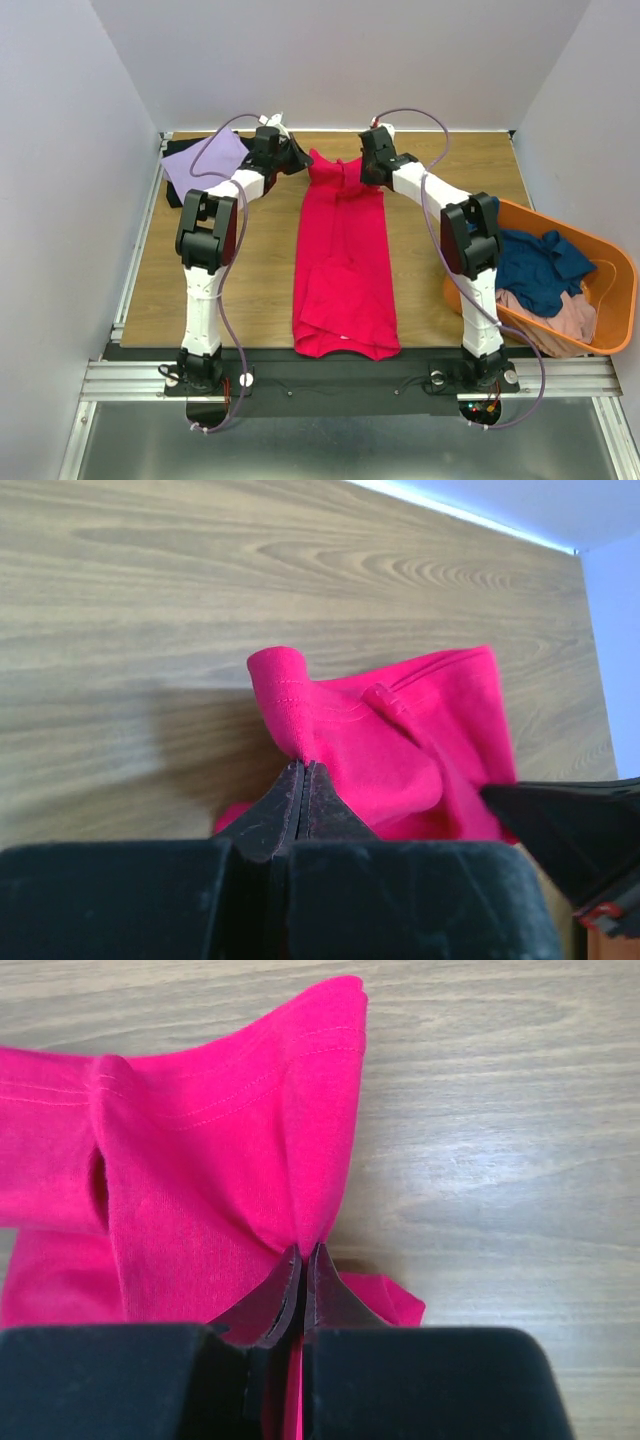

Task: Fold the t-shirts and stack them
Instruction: Fold the tshirt

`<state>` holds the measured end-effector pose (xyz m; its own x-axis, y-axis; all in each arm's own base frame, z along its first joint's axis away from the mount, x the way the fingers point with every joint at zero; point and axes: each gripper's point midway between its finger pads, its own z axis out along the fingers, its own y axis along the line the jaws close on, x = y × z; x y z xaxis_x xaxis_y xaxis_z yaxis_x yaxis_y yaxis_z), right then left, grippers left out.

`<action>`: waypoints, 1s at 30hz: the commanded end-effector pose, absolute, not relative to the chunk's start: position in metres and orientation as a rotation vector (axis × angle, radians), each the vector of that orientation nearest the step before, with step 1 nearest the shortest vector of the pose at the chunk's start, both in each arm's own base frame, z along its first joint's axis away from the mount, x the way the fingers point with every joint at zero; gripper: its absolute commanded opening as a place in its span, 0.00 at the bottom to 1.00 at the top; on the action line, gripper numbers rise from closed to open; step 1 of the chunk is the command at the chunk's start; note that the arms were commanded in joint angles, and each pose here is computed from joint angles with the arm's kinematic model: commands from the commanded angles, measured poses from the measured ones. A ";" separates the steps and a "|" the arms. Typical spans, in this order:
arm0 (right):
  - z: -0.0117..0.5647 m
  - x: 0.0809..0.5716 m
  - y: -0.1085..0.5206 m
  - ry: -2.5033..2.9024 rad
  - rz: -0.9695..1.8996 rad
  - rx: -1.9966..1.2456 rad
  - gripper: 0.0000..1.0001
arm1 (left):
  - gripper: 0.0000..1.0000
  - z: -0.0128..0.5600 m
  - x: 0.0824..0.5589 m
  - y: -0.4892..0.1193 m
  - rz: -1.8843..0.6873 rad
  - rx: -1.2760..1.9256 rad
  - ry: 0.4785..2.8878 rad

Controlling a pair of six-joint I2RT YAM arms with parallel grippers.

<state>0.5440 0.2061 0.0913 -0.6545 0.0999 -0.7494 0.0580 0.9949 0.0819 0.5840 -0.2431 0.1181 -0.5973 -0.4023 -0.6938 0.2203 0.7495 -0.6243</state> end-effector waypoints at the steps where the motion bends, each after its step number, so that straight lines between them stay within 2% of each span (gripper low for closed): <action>1: 0.130 0.537 0.210 2.218 0.112 0.084 0.00 | 0.00 0.167 0.567 -0.251 -0.900 -0.019 1.942; 17: 0.108 0.471 0.212 2.314 0.145 -0.026 0.01 | 0.00 0.164 0.507 -0.250 -0.849 0.083 1.985; 23: 0.108 0.441 0.207 2.337 0.156 -0.037 0.08 | 0.00 0.155 0.473 -0.244 -0.830 0.120 2.030; 27: 0.110 0.418 0.206 2.352 0.192 -0.046 0.23 | 0.00 0.143 0.446 -0.247 -0.843 0.161 2.072; 28: 0.113 0.415 0.205 2.348 0.204 -0.038 0.38 | 0.00 0.135 0.437 -0.250 -0.851 0.173 2.093; 29: 0.124 0.412 0.206 2.328 0.232 -0.015 0.47 | 0.00 0.135 0.431 -0.252 -0.863 0.184 2.100; 30: 0.126 0.409 0.205 2.327 0.241 -0.004 0.62 | 0.00 0.128 0.424 -0.252 -0.865 0.189 2.122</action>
